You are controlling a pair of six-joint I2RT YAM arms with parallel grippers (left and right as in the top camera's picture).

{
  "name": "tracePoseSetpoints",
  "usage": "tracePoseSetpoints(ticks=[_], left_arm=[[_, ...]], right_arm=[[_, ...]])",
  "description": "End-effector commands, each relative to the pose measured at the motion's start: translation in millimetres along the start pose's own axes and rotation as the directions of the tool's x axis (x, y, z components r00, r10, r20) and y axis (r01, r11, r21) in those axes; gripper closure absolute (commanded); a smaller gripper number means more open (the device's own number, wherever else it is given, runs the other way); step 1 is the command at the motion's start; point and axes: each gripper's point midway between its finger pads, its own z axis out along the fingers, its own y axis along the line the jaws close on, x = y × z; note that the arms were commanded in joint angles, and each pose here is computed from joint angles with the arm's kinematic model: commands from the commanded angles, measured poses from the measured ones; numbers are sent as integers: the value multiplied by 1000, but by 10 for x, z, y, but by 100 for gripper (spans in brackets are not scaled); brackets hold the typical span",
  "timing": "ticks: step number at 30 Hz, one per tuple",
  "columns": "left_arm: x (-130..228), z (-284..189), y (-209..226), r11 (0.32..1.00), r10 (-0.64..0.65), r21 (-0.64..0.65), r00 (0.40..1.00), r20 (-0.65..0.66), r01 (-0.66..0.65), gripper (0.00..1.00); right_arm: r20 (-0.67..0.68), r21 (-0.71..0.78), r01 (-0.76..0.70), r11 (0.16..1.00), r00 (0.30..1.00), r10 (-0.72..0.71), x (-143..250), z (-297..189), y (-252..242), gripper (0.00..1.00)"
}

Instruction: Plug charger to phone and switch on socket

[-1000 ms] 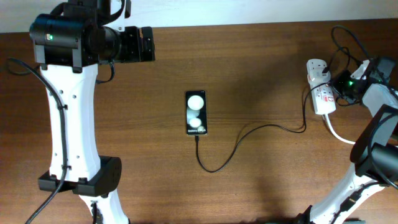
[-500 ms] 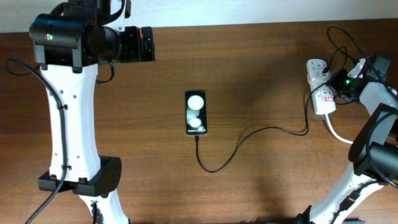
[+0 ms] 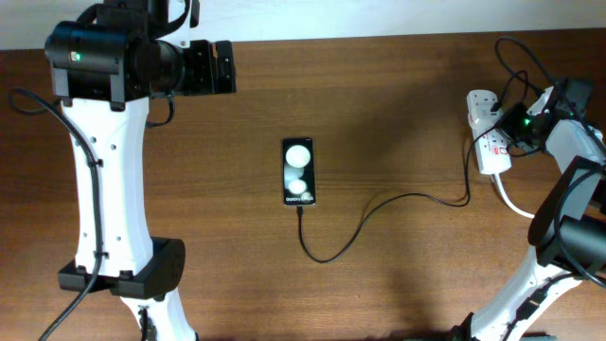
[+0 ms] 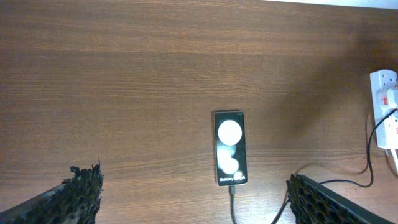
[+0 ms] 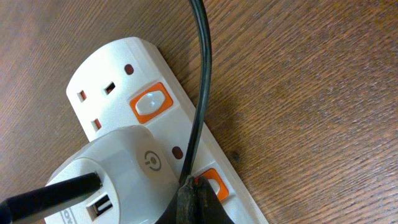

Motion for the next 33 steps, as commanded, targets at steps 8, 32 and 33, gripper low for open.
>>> tracePoseSetpoints(ticks=[8, 32, 33], left_arm=[[-15, -115, 7, 1000, 4, -5, 1000, 29, -4, 1], [-14, -115, 2, 1000, 4, -3, 1000, 29, -4, 1], [-14, -115, 2, 1000, 4, -3, 1000, 29, -4, 1]], right_arm=[[-189, -48, 13, 999, 982, -21, 655, 293, 304, 96], [84, -125, -56, 991, 994, 67, -210, -1303, 157, 96], [114, -132, -26, 991, 993, 41, -235, -1469, 228, 96]])
